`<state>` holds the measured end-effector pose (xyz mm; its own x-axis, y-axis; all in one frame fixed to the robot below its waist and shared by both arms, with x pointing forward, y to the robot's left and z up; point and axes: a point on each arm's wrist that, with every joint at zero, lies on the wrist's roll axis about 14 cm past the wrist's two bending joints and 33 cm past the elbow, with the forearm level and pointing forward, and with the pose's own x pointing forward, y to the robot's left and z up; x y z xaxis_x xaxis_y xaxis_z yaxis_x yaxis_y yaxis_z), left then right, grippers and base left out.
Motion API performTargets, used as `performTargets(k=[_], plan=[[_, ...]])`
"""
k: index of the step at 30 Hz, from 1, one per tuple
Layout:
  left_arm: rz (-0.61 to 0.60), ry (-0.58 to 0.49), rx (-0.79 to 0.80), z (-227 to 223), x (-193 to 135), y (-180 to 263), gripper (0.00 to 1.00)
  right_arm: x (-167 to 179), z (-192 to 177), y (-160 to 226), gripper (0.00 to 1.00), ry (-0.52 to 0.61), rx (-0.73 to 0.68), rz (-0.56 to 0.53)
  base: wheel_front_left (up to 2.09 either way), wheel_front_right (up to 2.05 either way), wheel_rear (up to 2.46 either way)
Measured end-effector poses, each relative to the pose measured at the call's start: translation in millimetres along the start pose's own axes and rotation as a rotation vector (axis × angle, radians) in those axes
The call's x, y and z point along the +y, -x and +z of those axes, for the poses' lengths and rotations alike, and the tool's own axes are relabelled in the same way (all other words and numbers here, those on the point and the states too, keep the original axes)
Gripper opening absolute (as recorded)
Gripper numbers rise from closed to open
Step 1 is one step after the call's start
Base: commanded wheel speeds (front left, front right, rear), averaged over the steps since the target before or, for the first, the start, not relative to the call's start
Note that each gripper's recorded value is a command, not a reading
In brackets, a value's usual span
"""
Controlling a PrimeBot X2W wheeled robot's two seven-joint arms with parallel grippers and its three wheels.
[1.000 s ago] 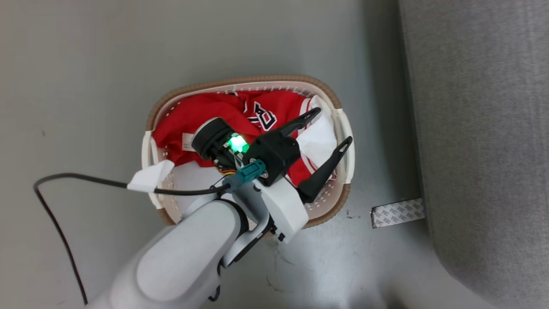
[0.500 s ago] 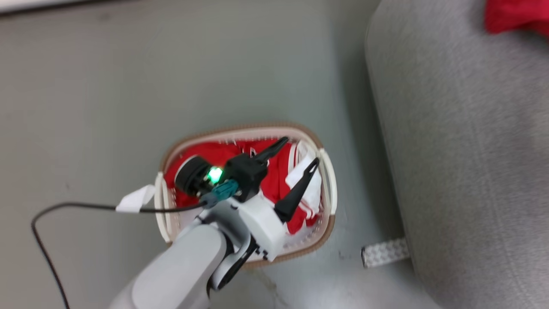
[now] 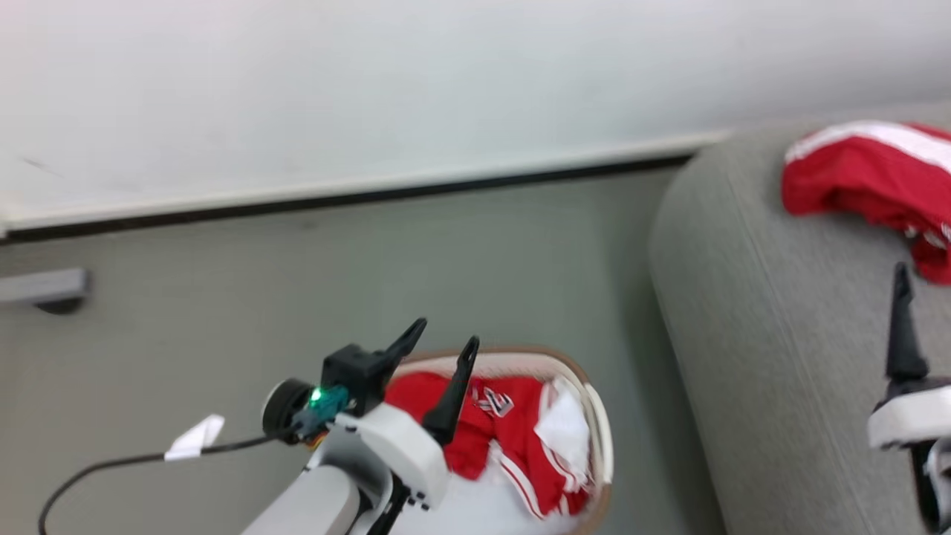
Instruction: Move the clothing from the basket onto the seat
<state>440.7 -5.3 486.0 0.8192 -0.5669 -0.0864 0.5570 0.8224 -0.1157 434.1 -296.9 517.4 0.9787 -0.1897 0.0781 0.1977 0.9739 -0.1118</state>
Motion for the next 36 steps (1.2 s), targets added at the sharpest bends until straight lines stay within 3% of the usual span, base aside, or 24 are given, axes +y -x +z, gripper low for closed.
performTargets(k=[7, 17, 26, 36], plan=[[0.186, -0.021, -0.048, 11, 38, 54, 1.00, 64, 15, 21, 1.00, -0.093, -0.046, 0.142, 0.00, 0.00, 0.00], [0.372, -0.028, -0.114, 15, 69, 120, 1.00, 107, 23, 51, 1.00, -0.171, -0.057, 0.253, 0.00, 0.00, 0.00], [0.412, -0.020, -0.130, 13, 74, 137, 1.00, 120, 19, 59, 1.00, -0.181, -0.042, 0.288, 0.00, 0.00, 0.00], [0.360, -0.022, -0.114, 10, 70, 118, 1.00, 123, 17, 56, 1.00, -0.198, -0.035, 0.294, 0.00, 0.00, 0.00]])
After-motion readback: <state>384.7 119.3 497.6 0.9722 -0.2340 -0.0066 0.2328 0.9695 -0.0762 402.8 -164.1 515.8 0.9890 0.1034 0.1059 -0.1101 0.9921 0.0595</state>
